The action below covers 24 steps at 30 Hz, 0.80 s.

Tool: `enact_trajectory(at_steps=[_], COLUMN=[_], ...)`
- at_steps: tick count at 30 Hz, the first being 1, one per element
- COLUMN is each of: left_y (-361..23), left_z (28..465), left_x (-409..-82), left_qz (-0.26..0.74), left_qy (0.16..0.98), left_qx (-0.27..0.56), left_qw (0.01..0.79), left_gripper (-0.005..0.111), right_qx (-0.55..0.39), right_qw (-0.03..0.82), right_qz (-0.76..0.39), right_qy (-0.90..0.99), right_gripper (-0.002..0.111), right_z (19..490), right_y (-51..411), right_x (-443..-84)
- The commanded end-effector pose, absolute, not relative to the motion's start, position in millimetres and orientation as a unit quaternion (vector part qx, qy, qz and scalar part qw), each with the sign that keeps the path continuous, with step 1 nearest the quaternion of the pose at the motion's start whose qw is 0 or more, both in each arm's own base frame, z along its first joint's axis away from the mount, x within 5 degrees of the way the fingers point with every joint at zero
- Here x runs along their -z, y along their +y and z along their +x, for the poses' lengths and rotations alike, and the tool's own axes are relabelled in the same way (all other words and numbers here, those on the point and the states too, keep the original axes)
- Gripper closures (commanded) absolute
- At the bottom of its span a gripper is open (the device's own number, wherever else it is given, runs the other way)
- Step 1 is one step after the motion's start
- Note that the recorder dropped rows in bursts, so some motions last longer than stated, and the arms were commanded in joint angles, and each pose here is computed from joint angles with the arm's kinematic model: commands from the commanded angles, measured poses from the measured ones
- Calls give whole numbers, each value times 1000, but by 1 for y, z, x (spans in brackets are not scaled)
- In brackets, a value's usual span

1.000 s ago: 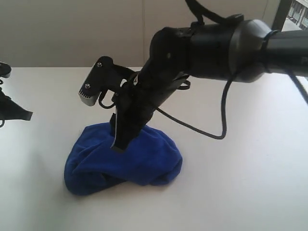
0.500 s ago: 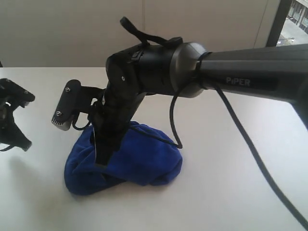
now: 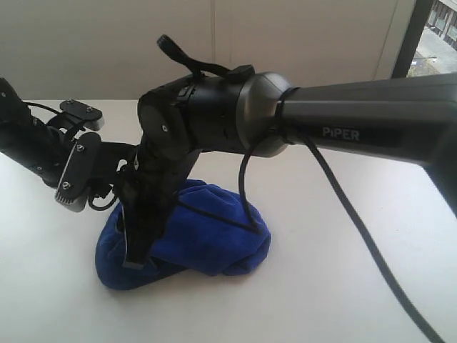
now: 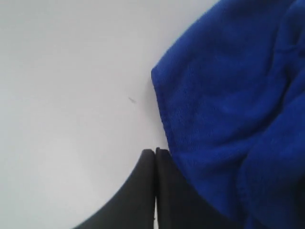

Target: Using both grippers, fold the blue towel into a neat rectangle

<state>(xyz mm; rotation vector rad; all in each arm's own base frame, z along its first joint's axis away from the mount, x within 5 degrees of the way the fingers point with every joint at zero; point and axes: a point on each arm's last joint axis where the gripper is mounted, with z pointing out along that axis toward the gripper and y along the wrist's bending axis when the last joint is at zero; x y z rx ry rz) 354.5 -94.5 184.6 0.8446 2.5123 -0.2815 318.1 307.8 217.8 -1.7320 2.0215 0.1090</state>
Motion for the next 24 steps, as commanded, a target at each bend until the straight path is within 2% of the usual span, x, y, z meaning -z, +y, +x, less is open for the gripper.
enact_trajectory(at_steps=[1,3,5,7,10,12,14,21,22,24], left_y=[-98,-98,-100,-100,-101,-101,-101,-104,-104,-105], left_z=[358,359,359,361,365,368,371,375,375,375], left_x=[-188,-189,-190,-189,-187,-183,-176,-152,-149,-146], left_qz=[279,273,260,247,228,210,198,170,169,166], left_qy=[917,917,918,919,921,923,926,935,936,938], left_qx=[121,121,131,135,138,141,143,161,161,163], left_qw=[258,263,268,274,285,290,289,265,262,258], left_gripper=[107,106,100,88,63,54,54,59,59,59], right_qx=[-42,-38,-38,-38,-38,-37,-31,15,27,53], right_qw=[233,223,213,203,192,189,188,176,173,173], right_qz=[-650,-666,-667,-662,-663,-664,-667,-686,-688,-680], right_qy=[722,711,713,720,722,723,720,706,704,710], right_gripper=[59,55,52,51,51,53,60,103,108,108], right_z=[311,311,312,313,314,315,315,317,317,319], right_y=[318,320,321,322,323,323,322,313,311,305], right_x=[-214,-205,-197,-187,-177,-173,-172,-181,-183,-190])
